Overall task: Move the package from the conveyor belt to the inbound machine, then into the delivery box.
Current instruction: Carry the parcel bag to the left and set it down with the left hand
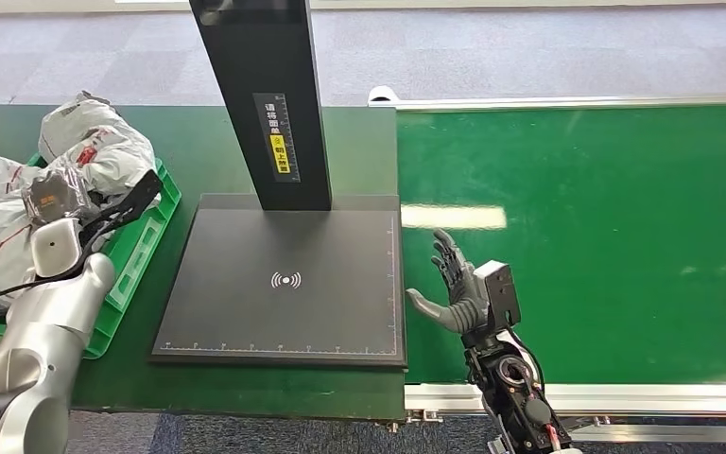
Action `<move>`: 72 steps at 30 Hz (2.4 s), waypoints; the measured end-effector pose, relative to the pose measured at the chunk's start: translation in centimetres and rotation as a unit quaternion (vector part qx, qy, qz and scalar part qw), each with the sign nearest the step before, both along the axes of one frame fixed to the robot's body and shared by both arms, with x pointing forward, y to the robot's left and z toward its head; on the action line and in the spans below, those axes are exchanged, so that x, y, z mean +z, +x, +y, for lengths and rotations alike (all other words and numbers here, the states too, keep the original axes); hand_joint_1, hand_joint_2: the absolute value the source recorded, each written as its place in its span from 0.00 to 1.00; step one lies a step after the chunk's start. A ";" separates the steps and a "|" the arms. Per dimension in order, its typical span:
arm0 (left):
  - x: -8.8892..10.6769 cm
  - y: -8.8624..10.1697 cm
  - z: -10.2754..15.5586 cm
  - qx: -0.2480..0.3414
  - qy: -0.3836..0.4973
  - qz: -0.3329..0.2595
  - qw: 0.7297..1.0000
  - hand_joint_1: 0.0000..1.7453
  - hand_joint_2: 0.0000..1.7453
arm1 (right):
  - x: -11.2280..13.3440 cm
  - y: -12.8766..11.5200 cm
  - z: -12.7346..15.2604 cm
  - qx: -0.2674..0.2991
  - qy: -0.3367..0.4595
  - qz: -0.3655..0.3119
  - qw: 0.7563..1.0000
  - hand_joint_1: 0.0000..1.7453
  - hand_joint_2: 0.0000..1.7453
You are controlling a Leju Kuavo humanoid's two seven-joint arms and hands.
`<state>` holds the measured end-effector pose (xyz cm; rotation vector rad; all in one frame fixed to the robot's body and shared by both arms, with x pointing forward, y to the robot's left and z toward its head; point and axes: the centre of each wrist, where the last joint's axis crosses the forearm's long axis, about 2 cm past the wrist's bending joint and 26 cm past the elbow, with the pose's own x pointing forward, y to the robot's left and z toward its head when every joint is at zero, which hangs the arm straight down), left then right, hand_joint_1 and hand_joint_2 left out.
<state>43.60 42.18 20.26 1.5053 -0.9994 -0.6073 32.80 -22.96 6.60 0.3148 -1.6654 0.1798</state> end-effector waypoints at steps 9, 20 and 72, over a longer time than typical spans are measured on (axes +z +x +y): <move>-1.8 -0.7 1.7 0.023 -0.039 0.097 0.994 1.00 1.00 | 0.2 0.1 0.4 0.009 -0.001 0.003 1.000 0.00 1.00; -2.7 -1.4 2.1 0.038 -0.029 0.024 0.999 0.00 1.00 | 0.4 0.2 0.6 0.006 0.002 0.005 1.000 0.00 1.00; 0.7 -2.3 -2.6 -0.092 -0.036 -0.223 0.970 0.00 1.00 | 0.2 0.3 -0.1 -0.004 0.012 -0.003 1.000 0.00 1.00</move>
